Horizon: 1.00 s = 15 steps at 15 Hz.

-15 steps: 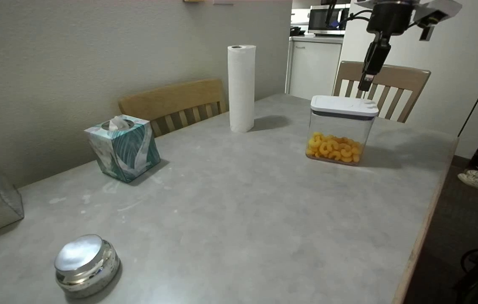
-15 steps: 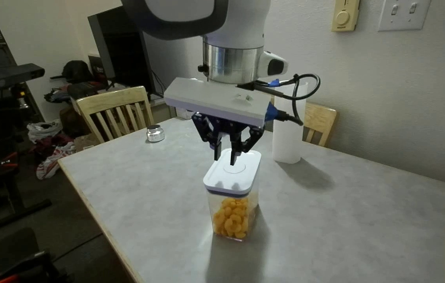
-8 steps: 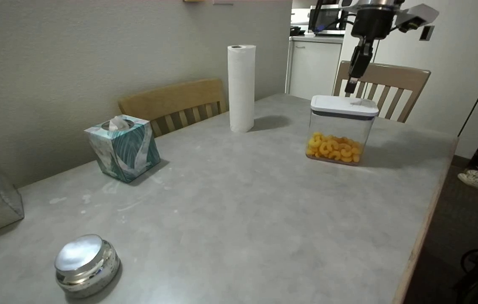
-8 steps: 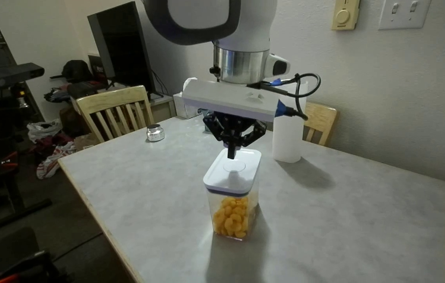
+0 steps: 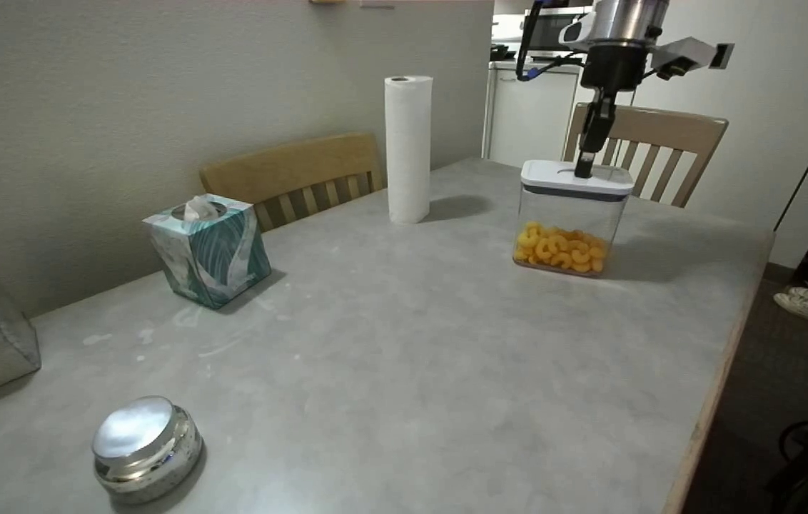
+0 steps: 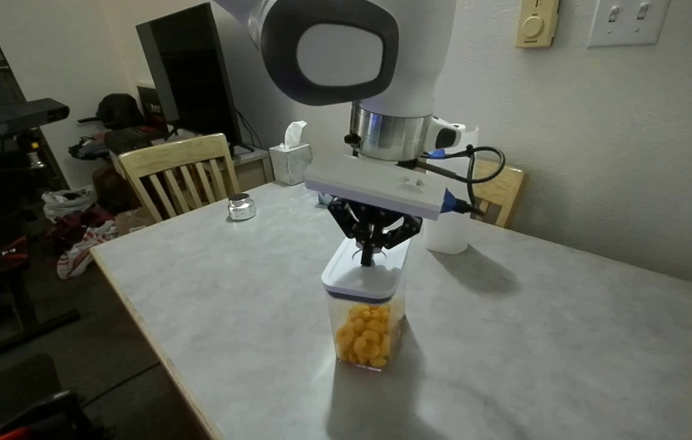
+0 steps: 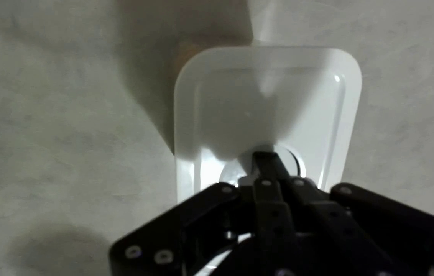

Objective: Press down on the white lid, remove the lid from the food container

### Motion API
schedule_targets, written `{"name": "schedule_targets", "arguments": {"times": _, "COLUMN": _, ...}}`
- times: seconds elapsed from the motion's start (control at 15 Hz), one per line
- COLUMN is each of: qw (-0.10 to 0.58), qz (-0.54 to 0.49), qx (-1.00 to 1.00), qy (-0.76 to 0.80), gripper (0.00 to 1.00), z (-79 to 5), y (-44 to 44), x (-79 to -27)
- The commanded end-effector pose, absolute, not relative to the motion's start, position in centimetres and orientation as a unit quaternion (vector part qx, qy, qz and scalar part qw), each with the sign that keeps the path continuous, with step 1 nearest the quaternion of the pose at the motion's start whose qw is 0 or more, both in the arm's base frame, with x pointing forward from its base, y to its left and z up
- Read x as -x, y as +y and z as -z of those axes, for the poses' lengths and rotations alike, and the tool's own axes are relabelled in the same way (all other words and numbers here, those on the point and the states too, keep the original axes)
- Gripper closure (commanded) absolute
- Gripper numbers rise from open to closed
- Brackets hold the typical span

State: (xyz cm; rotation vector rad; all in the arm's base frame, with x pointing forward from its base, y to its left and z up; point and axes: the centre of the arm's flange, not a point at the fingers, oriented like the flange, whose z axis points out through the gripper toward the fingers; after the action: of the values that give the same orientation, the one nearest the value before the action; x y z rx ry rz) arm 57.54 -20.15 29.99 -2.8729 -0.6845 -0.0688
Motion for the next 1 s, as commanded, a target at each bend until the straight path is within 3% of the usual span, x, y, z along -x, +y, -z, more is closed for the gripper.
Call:
{"name": "schedule_targets", "arguments": {"times": 0.0, "qw": 0.108, "qz": 0.021, "qx": 0.967, "qy": -0.231, "gripper": 1.0, "z": -27.8, "y": -20.5, "x": -58.6}}
{"name": "schedule_targets", "arguments": {"times": 0.93, "qw": 0.17, "qz": -0.104, "qx": 0.952, "qy": -0.232, "gripper": 1.0, "z": -21.9, "y": -18.2, "x": -58.3}}
